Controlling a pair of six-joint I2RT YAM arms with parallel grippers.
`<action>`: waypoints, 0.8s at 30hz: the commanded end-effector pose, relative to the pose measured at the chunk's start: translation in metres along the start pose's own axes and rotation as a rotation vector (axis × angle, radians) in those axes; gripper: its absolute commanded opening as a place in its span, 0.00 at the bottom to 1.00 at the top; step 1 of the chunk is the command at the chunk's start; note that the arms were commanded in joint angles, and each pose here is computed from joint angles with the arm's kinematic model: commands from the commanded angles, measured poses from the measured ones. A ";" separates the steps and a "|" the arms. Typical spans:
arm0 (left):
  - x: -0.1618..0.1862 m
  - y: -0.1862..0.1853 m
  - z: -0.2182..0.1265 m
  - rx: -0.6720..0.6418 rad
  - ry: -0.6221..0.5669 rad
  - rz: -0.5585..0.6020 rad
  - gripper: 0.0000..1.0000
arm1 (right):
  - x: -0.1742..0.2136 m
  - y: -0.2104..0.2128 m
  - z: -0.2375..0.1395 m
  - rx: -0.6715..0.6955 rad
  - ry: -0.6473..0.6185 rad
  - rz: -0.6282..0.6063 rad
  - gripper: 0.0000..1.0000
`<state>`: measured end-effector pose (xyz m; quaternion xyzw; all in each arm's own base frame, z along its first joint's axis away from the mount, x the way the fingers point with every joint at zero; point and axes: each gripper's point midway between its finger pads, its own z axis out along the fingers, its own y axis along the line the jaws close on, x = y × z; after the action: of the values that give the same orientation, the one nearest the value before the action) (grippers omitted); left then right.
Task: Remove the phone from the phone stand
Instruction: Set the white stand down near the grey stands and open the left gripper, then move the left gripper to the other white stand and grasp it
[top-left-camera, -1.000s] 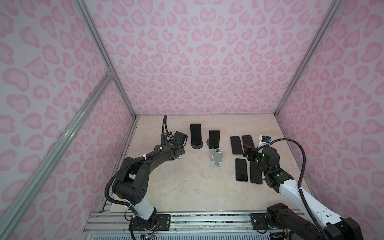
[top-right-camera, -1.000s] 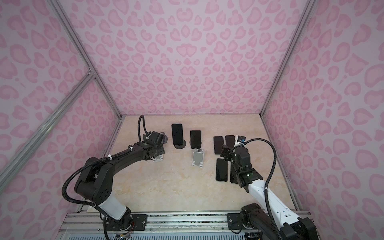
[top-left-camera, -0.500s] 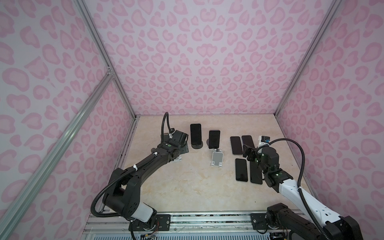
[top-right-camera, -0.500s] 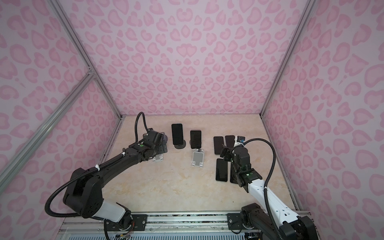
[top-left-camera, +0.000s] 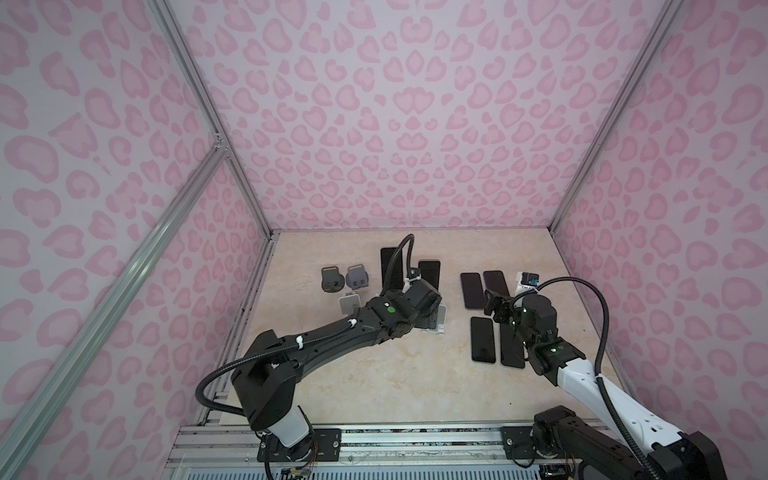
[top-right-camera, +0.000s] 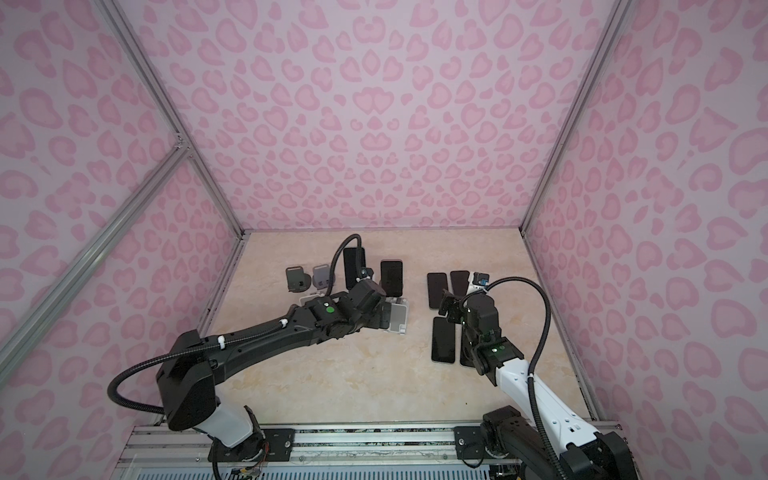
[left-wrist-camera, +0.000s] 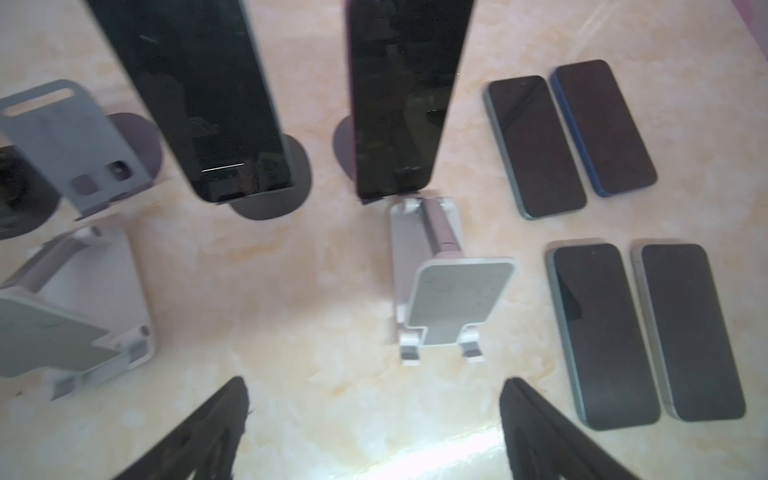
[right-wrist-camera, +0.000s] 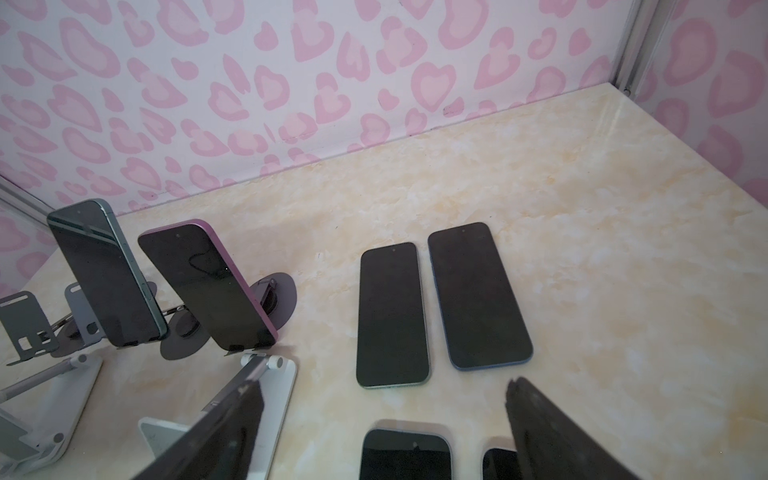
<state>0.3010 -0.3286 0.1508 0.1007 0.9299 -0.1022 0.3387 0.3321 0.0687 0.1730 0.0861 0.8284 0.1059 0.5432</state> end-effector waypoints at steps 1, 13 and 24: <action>0.004 -0.025 0.013 0.028 0.049 -0.029 0.98 | -0.001 -0.007 -0.002 0.038 -0.016 -0.009 0.95; 0.029 -0.033 0.067 -0.054 0.136 -0.057 0.98 | -0.002 -0.004 -0.003 0.029 -0.014 -0.020 0.95; 0.026 -0.028 0.089 -0.103 0.099 -0.025 0.75 | 0.000 -0.004 -0.001 0.031 -0.008 -0.022 0.95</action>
<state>0.3230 -0.3784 0.0725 0.0776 0.9542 -0.0657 0.2815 0.3296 0.0658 0.1702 0.0857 0.8321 0.0908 0.5404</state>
